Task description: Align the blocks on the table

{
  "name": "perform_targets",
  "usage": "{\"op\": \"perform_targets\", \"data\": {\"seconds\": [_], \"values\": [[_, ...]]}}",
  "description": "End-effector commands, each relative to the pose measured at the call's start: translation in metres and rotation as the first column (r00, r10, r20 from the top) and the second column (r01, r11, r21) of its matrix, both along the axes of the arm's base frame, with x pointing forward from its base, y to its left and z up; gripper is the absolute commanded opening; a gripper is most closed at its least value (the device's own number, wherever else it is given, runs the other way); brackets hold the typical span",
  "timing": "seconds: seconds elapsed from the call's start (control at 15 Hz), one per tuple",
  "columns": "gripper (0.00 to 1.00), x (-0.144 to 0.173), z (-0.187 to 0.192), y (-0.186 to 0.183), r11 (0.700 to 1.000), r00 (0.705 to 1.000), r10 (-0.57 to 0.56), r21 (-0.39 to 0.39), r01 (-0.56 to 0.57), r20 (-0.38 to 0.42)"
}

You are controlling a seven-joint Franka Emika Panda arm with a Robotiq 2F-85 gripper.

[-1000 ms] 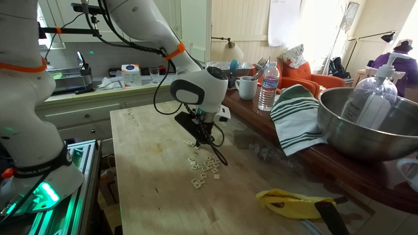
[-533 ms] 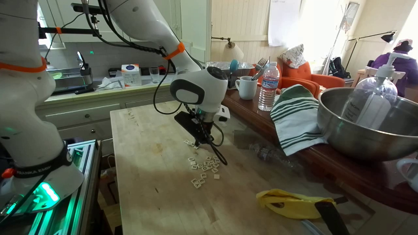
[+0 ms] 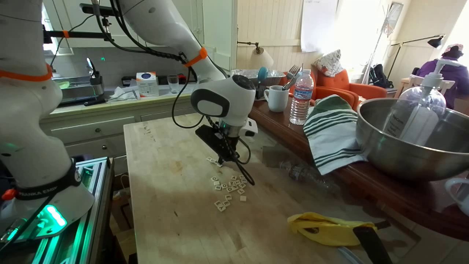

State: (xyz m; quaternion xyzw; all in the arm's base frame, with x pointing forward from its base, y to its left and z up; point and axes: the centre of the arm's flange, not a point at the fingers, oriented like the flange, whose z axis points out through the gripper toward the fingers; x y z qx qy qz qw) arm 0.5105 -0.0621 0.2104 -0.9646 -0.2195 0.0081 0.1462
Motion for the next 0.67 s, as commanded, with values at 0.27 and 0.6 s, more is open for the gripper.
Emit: {"op": "perform_targets", "data": {"seconds": [0.27,0.6], "values": [[0.00,-0.0122,-0.0269,0.0114,1.000,0.997,0.013,0.006,-0.012,-0.076],[0.00,-0.0112,-0.0276,0.0118,1.000,0.996,0.017,0.012,-0.016,-0.085]]}}
